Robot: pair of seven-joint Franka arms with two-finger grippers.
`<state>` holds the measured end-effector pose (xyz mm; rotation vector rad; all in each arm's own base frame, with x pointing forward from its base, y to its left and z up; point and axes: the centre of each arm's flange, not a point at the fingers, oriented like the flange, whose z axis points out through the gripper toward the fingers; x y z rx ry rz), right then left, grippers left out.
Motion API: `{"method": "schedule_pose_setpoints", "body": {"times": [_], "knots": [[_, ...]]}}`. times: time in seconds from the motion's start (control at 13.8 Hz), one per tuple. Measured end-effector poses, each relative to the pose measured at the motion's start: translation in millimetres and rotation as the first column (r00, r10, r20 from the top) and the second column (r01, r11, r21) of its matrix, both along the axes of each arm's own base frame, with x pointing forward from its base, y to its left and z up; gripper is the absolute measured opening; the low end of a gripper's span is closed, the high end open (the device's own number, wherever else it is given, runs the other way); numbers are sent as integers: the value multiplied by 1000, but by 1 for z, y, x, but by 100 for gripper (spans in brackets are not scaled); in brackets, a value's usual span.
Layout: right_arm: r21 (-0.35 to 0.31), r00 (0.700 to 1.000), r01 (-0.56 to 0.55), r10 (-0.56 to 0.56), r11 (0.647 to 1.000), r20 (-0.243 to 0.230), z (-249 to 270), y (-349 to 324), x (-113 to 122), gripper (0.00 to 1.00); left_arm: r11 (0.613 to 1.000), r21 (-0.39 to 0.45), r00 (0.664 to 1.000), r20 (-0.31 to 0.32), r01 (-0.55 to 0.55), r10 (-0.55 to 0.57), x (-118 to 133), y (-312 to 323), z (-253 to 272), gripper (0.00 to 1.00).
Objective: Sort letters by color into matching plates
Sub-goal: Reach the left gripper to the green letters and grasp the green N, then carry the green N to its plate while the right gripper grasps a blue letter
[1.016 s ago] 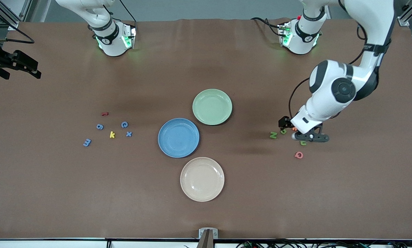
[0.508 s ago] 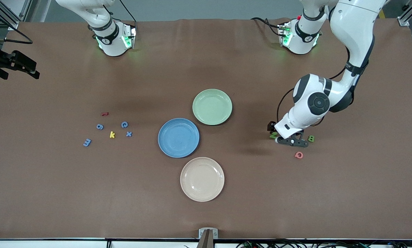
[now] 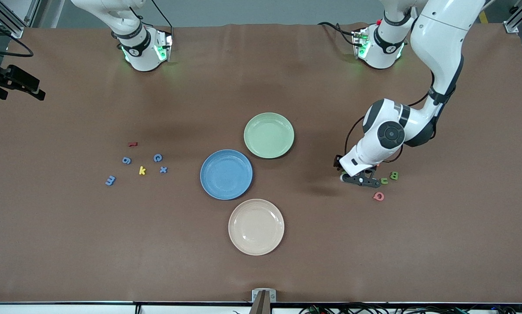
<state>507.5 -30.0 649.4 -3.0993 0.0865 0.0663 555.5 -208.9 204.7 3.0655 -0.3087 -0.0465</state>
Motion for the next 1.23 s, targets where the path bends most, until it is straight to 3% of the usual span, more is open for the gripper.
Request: {"method": "schedule_pose_setpoints", "body": {"times": [0.29, 0.94, 1.09, 1.23], "knots": [[0, 1000, 19, -19, 1000, -18, -17, -9, 12, 100, 1000, 11, 1000, -5, 19, -19, -2, 0, -16, 69], [-7, 990, 103, -103, 995, -101, -170, -62, 99, 100, 998, 50, 1000, -4, 28, -27, -3, 1, -26, 64], [-8, 985, 123, -123, 992, -118, -199, -75, 107, 100, 999, 53, 1000, -4, 13, -13, -3, 1, -27, 60], [-12, 980, 152, -152, 988, -125, -219, -82, 110, 100, 999, 53, 1000, -7, 8, -8, -3, 1, -29, 48]]}}
